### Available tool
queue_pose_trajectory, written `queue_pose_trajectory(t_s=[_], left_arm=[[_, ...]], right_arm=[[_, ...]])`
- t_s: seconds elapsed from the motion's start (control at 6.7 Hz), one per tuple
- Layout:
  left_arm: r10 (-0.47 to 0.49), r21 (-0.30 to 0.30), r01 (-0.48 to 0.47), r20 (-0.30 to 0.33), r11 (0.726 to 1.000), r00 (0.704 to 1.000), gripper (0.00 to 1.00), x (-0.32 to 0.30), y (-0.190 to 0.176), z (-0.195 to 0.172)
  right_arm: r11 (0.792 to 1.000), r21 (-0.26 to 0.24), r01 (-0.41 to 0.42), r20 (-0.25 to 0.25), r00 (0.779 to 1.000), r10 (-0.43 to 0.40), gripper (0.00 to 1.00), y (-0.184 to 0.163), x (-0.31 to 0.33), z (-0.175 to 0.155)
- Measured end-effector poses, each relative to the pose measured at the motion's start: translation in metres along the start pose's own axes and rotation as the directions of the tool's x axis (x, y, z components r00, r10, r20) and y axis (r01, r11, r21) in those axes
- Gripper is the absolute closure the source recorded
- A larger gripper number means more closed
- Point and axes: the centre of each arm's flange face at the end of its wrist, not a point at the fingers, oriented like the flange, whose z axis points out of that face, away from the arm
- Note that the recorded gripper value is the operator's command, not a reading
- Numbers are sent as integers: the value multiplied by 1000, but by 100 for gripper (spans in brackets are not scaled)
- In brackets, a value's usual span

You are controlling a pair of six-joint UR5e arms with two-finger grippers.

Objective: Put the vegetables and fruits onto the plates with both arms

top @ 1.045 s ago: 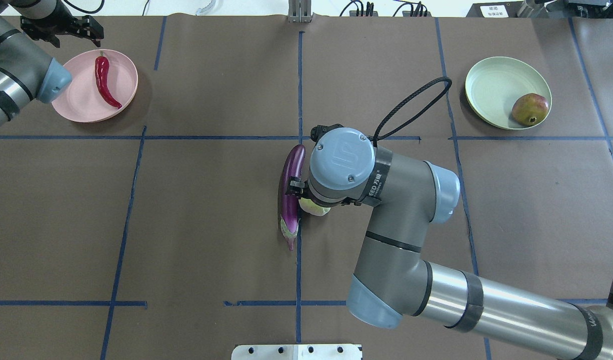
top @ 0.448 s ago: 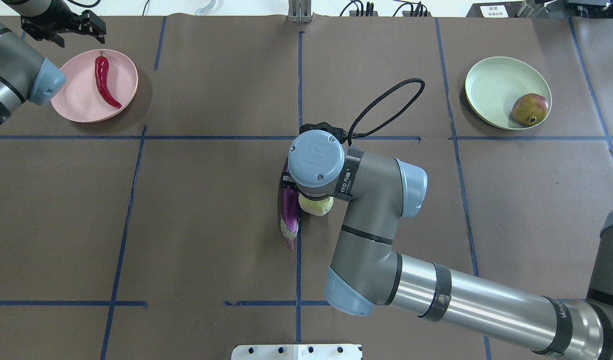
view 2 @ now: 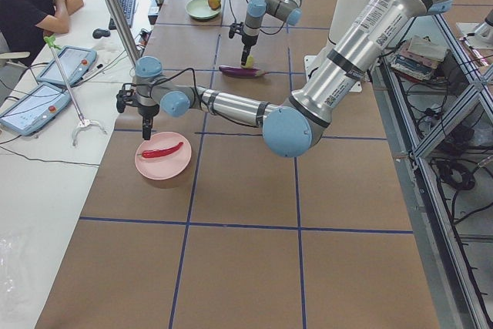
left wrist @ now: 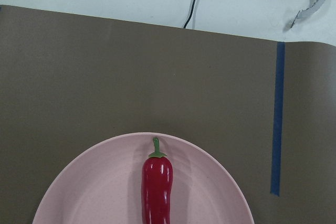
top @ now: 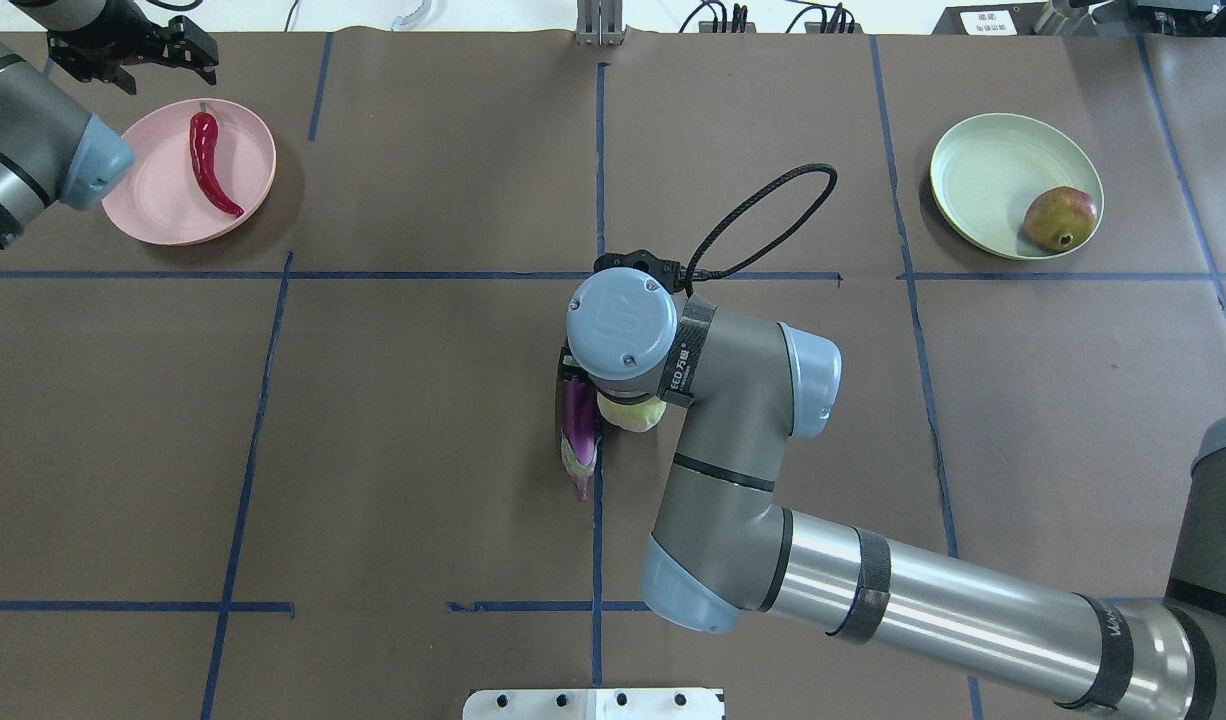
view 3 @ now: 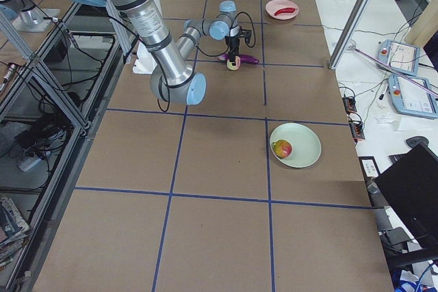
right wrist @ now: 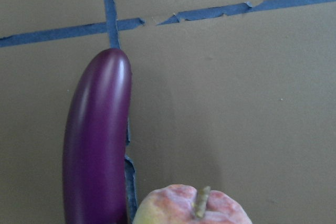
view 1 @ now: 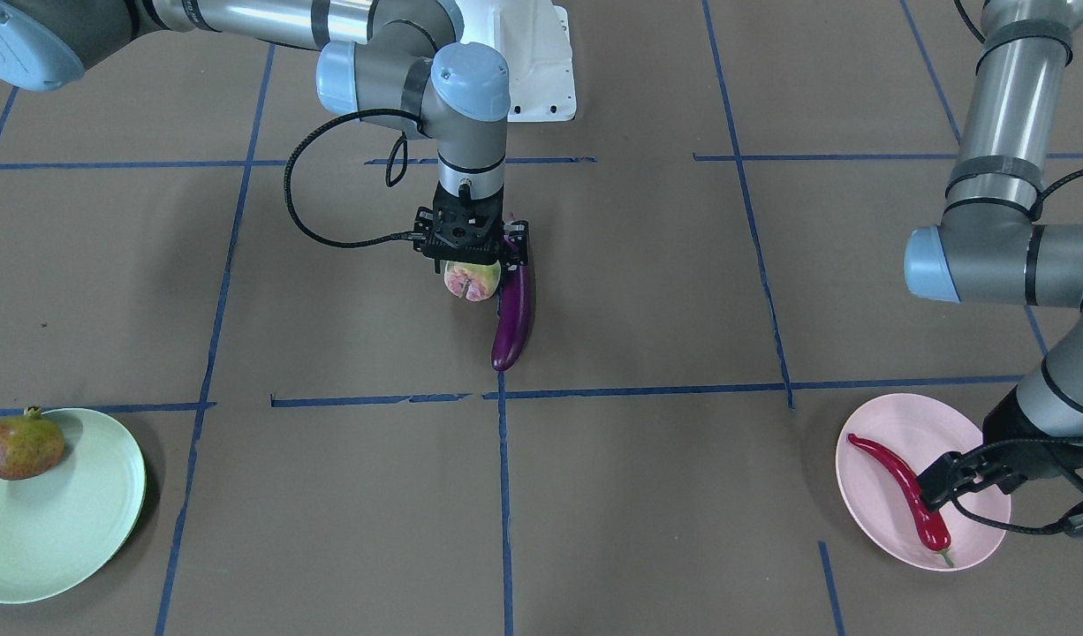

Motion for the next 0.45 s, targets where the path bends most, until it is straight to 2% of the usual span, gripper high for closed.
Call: queue_pose_trajectory(t_s=[0.15, 0.3, 0.45], left_arm=[[-10, -1, 10, -8, 1000, 1000, 0, 3, 1, -2], [-32, -12, 32, -17, 999, 999, 0, 10, 6, -1], [-65, -28, 64, -32, 998, 997, 0, 30, 19, 5]], right_arm=[[1000, -3, 2, -2, 1000, -2, 44, 3, 0, 2], [1000, -5, 4, -1, 1000, -4, 80, 6, -1, 2], [1000, -7, 6, 2, 1000, -6, 93, 8, -1, 1]])
